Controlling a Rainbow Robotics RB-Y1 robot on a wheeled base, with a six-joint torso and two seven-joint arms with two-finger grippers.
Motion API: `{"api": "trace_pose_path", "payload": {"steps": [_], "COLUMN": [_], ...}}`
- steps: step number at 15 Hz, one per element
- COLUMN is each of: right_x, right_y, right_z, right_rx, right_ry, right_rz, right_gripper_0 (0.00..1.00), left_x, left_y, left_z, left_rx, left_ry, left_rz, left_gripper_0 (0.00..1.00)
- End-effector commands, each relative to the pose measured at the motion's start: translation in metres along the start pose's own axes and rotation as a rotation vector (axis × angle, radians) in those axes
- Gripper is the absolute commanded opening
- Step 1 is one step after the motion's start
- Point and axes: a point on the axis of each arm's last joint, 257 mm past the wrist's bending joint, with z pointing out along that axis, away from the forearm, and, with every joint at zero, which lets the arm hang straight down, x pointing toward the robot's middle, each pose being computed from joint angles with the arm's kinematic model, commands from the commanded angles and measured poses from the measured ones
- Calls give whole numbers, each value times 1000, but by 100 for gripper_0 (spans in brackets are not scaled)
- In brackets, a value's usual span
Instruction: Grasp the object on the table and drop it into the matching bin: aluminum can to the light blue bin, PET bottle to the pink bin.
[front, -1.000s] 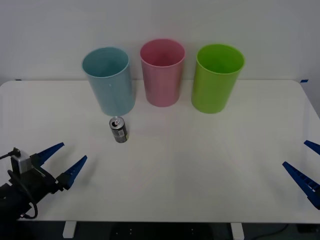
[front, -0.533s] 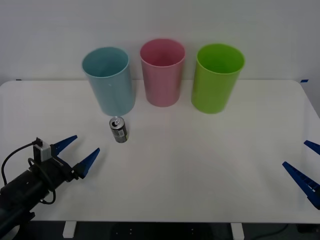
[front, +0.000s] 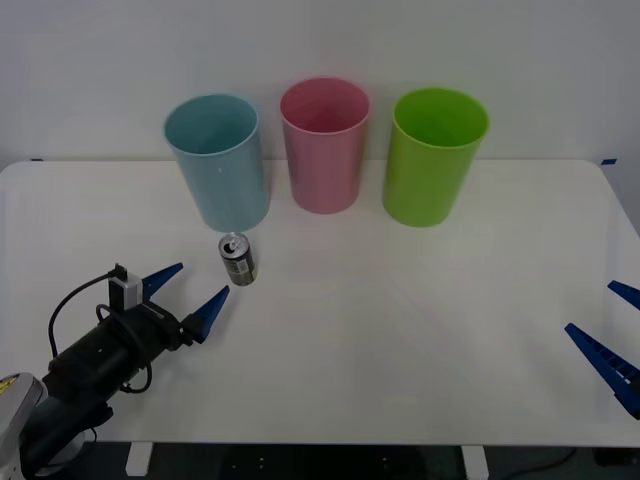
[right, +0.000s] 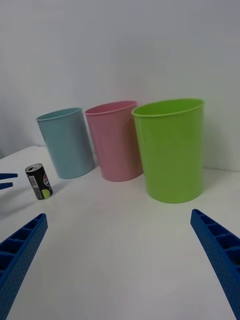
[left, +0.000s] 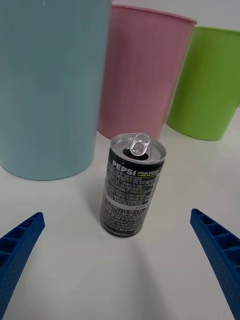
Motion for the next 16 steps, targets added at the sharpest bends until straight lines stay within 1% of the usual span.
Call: {"api": "trace_pose_path", "payload": {"steps": [1,11,16], "right_x": [0,0,0], "right_y": [0,0,0], "right_z": [0,0,0], "right_rx": [0,0,0], "right_ry": [0,0,0], "right_rz": [0,0,0], "right_gripper_0": [100,100,100], "left_x": [1,6,5], "left_y": [-1,5,-1], "left_z": [13,51,70], "left_rx": [11,19,34], "left_ry": [4,38,54], "left_rz": [-2,11,27], "left_gripper_0": [100,100,100]}}
